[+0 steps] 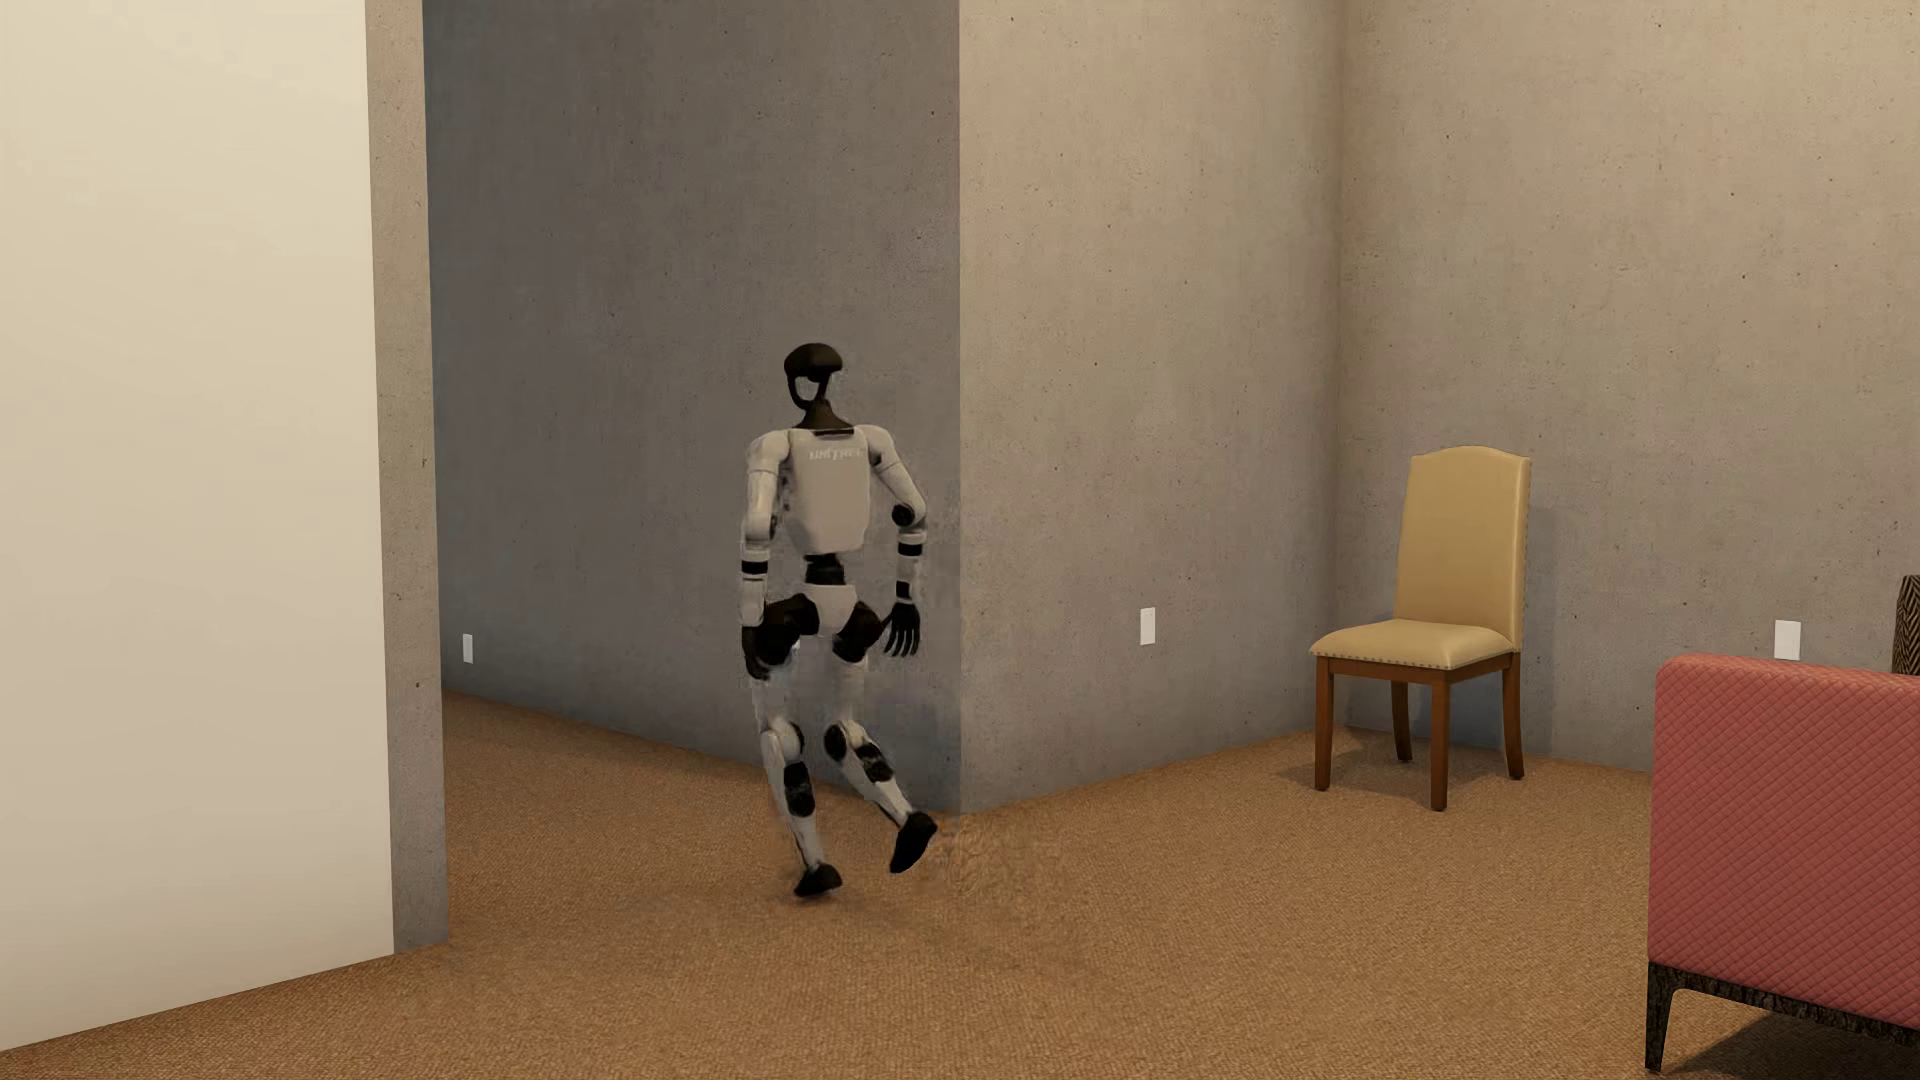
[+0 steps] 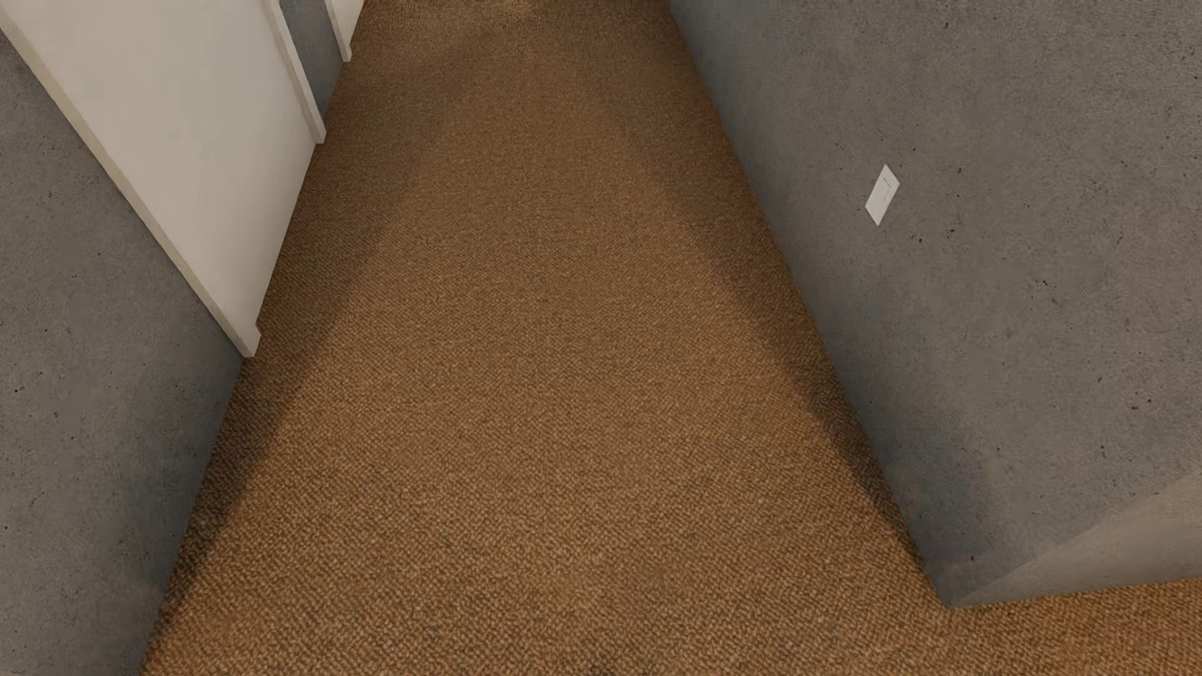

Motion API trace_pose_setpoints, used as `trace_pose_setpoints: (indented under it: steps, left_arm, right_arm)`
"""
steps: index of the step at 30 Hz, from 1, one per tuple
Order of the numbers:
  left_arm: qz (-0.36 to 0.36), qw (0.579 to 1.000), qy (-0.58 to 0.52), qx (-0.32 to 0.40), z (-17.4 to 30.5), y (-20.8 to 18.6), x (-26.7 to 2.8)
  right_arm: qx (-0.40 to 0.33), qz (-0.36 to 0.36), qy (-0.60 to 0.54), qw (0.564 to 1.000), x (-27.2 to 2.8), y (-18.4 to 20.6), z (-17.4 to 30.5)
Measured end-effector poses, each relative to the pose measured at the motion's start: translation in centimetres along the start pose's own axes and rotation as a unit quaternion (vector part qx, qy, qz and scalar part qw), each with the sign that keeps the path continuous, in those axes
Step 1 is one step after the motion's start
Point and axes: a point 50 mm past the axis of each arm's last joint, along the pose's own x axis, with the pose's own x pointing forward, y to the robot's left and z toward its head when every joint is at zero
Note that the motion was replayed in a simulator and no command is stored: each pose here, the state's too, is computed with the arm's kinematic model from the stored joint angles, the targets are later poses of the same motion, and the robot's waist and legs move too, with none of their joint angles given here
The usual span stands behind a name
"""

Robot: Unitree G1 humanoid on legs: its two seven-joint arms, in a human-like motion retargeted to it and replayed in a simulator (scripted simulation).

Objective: Avoid the corner

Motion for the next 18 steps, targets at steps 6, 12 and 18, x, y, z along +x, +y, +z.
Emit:
trace_pose_setpoints:
  steps: [6,12,18]
  left_arm:
    - [0.118,0.968,-0.22,-0.025,12.5,8.6,-1.3]
    - [0.07,0.987,-0.136,-0.049,8.1,4.6,0.3]
    - [-0.023,0.999,0.031,0.006,-1.7,-1.6,-0.3]
  right_arm:
    - [0.014,0.004,0.012,1.0,-0.7,0.6,-1.4]
    - [0.013,0.007,0.085,0.996,-0.7,0.9,-4.2]
    - [0.007,-0.023,-0.063,0.998,0.5,-1.7,3.9]
